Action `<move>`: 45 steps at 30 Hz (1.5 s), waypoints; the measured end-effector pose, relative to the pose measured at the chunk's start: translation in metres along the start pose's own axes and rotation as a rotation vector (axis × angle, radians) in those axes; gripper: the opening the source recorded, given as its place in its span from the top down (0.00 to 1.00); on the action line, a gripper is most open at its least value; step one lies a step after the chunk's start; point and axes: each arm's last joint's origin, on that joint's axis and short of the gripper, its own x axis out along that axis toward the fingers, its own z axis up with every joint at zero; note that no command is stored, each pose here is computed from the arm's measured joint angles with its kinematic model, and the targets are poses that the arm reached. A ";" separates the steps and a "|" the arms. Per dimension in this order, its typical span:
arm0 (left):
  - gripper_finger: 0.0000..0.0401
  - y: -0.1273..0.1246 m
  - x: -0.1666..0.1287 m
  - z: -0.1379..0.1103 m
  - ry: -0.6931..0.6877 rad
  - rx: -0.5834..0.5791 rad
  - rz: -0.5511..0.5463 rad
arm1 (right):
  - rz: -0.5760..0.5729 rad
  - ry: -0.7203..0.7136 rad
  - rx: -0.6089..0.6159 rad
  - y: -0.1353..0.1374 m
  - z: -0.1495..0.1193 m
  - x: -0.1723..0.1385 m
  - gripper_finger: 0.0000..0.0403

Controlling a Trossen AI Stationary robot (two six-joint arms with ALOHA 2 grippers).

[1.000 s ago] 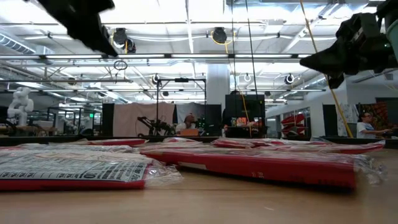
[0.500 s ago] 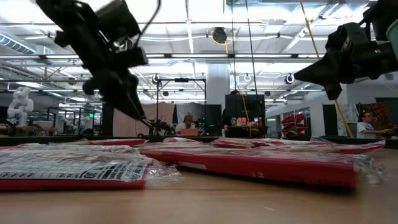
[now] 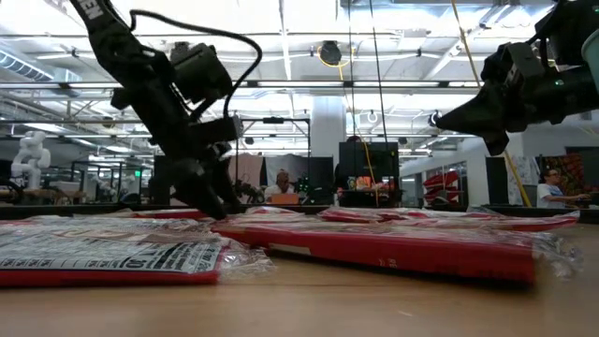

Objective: Sort popcorn bags into baskets
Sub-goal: Put the popcorn bag into the green bin

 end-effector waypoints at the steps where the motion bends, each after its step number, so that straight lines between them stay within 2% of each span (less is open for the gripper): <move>1: 0.29 0.001 0.002 0.000 -0.009 0.017 -0.008 | 0.001 -0.003 0.001 0.000 0.000 0.001 1.00; 6: 0.38 0.002 0.013 0.001 -0.077 0.077 -0.055 | 0.001 -0.002 -0.003 0.001 0.000 0.003 1.00; 11: 0.51 0.002 0.023 -0.001 -0.121 0.129 -0.125 | 0.009 -0.021 0.004 0.002 0.001 0.005 1.00; 17: 0.78 -0.003 0.035 -0.001 -0.180 0.161 -0.170 | 0.039 -0.041 0.033 0.006 0.002 0.008 1.00; 20: 0.94 -0.006 0.038 0.000 -0.190 0.142 -0.173 | 0.068 -0.042 0.061 0.010 0.001 0.009 1.00; 21: 0.97 -0.006 0.038 0.000 -0.189 0.126 -0.171 | 0.076 -0.043 0.075 0.012 0.001 0.010 1.00; 24: 0.99 -0.006 0.035 0.003 -0.185 0.092 -0.134 | 0.063 -0.013 0.097 0.016 -0.005 0.012 1.00; 28: 0.99 -0.001 0.022 0.004 -0.132 0.091 -0.048 | 0.025 0.072 0.065 0.021 -0.017 0.017 1.00; 31: 0.99 0.003 0.005 0.009 -0.147 0.091 -0.017 | 0.007 0.062 0.058 0.035 -0.008 0.029 1.00; 37: 0.98 0.004 -0.023 0.020 -0.195 0.068 0.014 | -0.059 0.182 -0.012 0.063 0.005 0.072 1.00; 41: 0.91 -0.006 -0.026 0.028 -0.241 0.135 -0.004 | -0.115 0.304 -0.089 0.078 0.012 0.105 1.00; 45: 0.76 -0.019 -0.017 0.032 -0.254 0.204 0.014 | -0.127 0.473 -0.087 0.084 0.020 0.131 1.00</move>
